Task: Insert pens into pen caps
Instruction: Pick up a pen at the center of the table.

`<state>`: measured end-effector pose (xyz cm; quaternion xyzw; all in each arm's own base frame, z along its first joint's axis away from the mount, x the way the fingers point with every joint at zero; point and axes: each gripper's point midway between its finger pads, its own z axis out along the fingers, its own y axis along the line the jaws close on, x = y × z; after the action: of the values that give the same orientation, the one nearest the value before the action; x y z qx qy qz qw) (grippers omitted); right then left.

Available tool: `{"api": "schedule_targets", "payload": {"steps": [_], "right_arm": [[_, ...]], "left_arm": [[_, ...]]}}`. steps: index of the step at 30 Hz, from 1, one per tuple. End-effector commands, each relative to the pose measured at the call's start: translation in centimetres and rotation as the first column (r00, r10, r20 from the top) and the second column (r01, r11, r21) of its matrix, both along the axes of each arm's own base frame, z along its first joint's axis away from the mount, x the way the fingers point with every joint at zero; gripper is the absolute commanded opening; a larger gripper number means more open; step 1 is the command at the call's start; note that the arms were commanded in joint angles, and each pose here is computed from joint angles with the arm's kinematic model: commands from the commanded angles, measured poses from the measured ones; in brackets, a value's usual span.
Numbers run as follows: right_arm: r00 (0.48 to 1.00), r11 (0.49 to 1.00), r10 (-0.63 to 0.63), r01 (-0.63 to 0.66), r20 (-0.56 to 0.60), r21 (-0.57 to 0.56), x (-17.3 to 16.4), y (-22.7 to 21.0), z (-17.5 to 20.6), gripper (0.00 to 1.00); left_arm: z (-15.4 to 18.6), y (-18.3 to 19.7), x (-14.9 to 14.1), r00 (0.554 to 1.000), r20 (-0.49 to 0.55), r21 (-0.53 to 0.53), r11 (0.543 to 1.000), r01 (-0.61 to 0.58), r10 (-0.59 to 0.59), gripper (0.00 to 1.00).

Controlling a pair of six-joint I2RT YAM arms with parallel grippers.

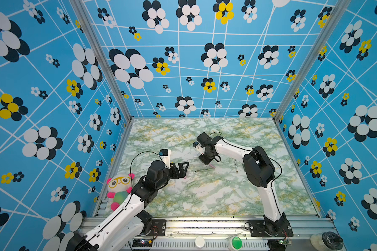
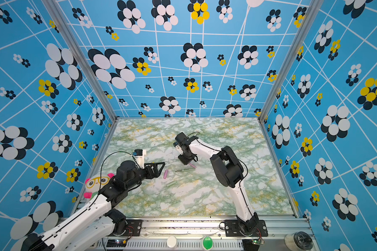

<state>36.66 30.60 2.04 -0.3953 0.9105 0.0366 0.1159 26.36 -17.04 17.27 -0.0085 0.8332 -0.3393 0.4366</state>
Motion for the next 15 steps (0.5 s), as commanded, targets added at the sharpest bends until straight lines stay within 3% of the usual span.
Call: {"api": "schedule_targets", "payload": {"steps": [1,15], "right_arm": [[0.992,0.995,0.023,-0.035,-0.122,-0.095,-3.6,-2.0,-2.4,0.18],[0.997,0.998,0.023,-0.027,-0.072,-0.061,-3.0,-1.5,-0.4,0.09]], "left_arm": [[0.6,0.0,0.4,1.0,0.022,-0.017,1.0,-0.006,0.006,0.99],[1.0,-0.5,0.7,1.0,0.022,-0.029,1.0,0.006,-0.005,0.99]]}}
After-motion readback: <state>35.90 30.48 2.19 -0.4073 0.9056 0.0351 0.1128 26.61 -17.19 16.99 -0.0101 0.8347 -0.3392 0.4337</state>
